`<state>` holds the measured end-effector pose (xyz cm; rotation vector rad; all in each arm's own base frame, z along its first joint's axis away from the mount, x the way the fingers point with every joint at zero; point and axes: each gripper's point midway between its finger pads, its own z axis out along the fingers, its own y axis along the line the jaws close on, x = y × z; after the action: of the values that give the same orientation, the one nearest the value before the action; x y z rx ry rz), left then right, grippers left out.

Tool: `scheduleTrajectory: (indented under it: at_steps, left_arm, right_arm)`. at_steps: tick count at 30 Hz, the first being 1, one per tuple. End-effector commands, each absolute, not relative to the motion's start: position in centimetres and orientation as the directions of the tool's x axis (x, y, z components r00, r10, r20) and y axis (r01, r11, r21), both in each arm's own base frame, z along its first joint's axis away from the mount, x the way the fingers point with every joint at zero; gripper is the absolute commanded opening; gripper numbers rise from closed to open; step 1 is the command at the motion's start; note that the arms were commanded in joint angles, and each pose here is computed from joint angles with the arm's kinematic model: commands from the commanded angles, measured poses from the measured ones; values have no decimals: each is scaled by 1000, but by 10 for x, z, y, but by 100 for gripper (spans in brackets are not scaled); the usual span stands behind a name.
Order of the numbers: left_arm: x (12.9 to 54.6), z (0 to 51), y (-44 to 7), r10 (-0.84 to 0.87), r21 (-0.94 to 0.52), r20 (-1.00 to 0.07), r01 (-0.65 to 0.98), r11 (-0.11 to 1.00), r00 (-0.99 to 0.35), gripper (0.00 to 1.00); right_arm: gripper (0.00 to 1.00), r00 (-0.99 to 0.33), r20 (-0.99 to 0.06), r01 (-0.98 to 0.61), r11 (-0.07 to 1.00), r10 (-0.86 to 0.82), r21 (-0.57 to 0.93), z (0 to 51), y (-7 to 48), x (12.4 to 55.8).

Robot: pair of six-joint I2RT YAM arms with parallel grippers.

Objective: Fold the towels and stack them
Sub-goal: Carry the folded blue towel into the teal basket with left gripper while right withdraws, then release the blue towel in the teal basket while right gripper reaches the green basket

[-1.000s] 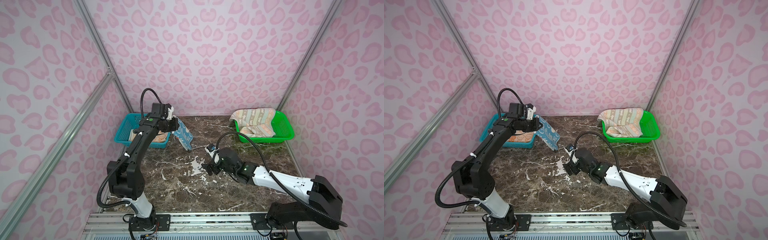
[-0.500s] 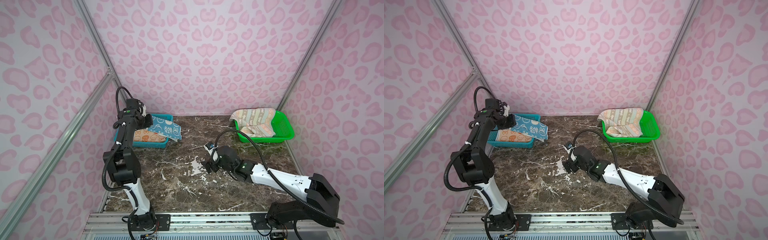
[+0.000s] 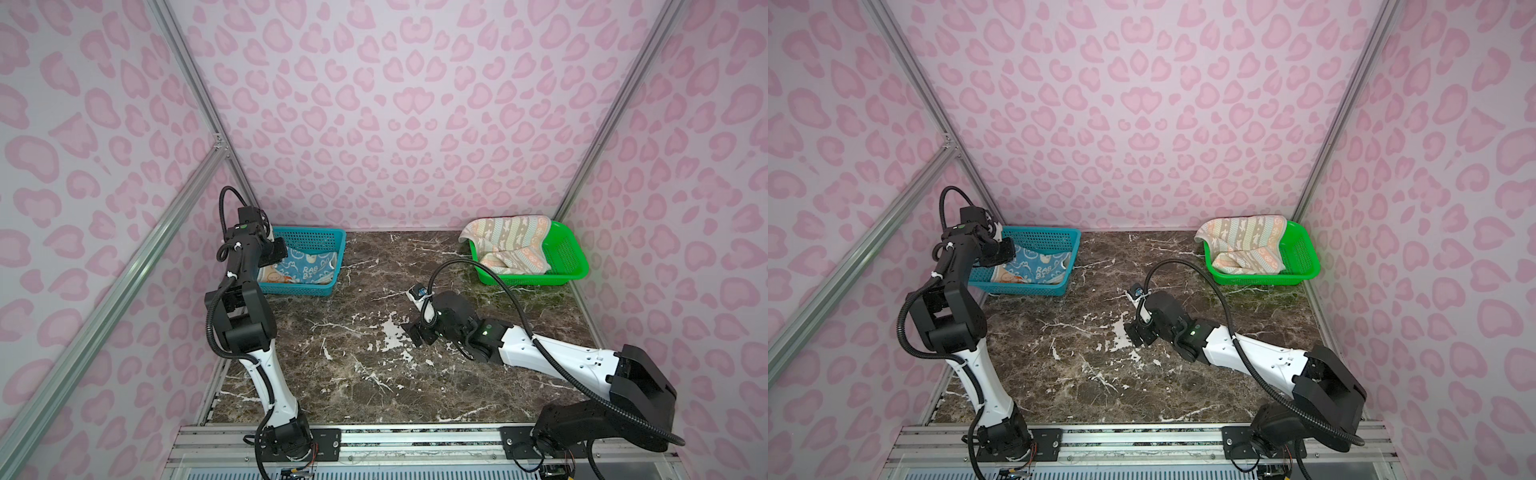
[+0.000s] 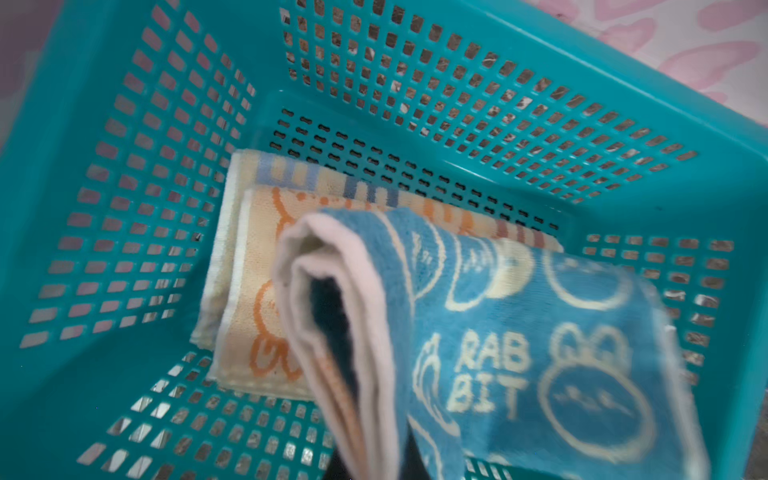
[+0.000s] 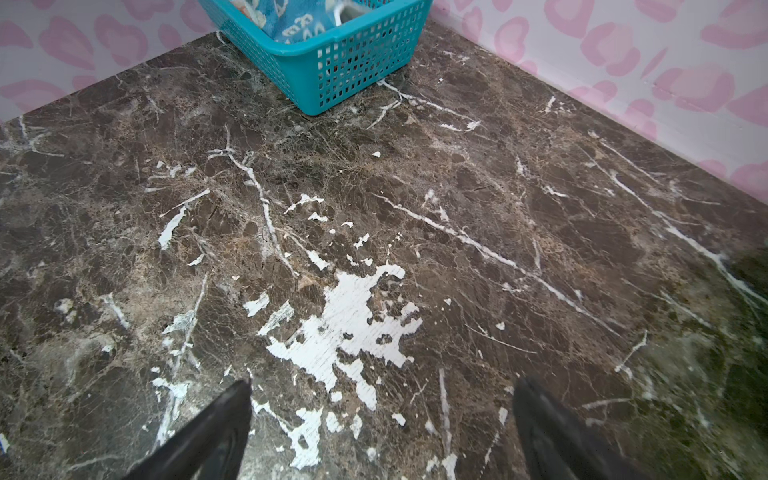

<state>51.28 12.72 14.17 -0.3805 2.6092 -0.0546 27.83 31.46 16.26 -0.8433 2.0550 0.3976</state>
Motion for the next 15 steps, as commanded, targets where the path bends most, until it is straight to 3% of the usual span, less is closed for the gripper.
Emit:
scheduleTrajectory:
  at_steps: [1, 2, 4, 9, 15]
  left_arm:
    - [521, 137, 139, -252, -54, -483, -258, 965, -838, 3]
    - [524, 137, 140, -254, -50, -485, -263, 964, -837, 5]
    - [528, 138, 143, -271, -53, -486, -281, 958, -831, 19]
    - [534, 165, 133, -316, -140, -542, -287, 948, -779, 74]
    - [526, 206, 128, -326, -170, -617, -283, 944, -716, 76]
  right_arm:
    - [99, -397, -813, -691, 722, -425, -40, 163, 315, 280]
    - [99, -398, -813, -692, 721, -426, -40, 163, 315, 280]
    - [99, -400, -809, -693, 720, -430, -39, 161, 315, 280]
    - [99, -398, -813, -690, 722, -426, -40, 162, 315, 281]
    - [99, -399, -815, -697, 716, -420, -28, 161, 319, 281]
